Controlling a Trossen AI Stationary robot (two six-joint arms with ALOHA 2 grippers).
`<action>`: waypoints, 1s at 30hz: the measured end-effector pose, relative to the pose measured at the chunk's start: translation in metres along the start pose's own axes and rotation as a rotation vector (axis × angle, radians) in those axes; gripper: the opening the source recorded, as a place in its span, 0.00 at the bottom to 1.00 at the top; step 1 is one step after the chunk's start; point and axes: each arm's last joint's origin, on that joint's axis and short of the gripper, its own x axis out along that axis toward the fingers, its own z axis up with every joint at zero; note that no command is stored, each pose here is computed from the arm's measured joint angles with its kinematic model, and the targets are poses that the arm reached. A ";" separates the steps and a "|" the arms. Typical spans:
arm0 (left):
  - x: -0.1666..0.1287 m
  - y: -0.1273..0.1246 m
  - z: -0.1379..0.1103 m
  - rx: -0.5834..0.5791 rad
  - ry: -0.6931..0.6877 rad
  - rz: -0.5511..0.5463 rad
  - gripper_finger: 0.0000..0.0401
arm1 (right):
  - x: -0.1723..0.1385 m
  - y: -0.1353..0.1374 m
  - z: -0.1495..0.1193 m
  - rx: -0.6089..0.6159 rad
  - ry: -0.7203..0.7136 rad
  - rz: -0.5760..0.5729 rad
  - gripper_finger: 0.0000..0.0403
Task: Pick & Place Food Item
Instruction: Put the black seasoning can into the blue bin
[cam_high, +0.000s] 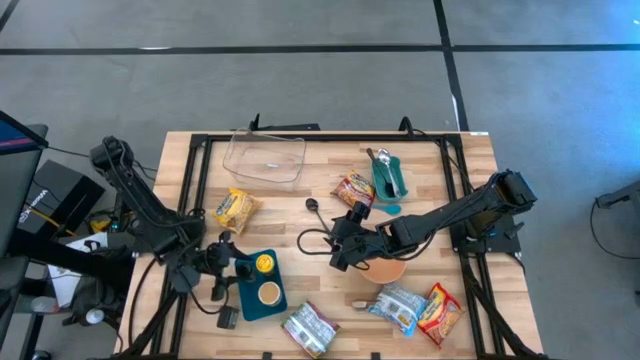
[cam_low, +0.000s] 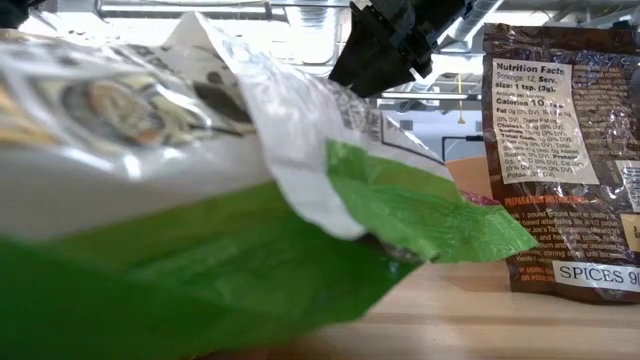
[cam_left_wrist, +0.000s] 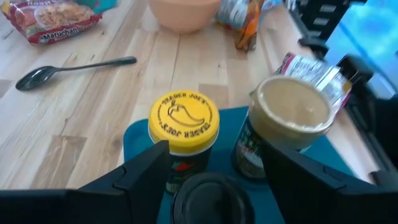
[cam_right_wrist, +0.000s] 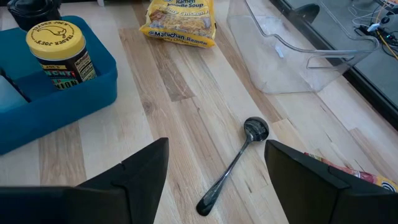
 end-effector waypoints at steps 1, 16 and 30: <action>-0.002 0.001 0.002 -0.010 -0.008 -0.006 0.61 | 0.000 0.000 0.000 0.000 0.000 0.000 0.65; -0.017 0.010 0.018 -0.109 -0.146 0.023 0.57 | 0.001 -0.002 0.001 -0.015 0.000 -0.006 0.65; -0.013 0.024 0.037 -0.100 -0.379 0.384 0.55 | 0.018 -0.023 0.018 -0.099 -0.069 -0.053 0.65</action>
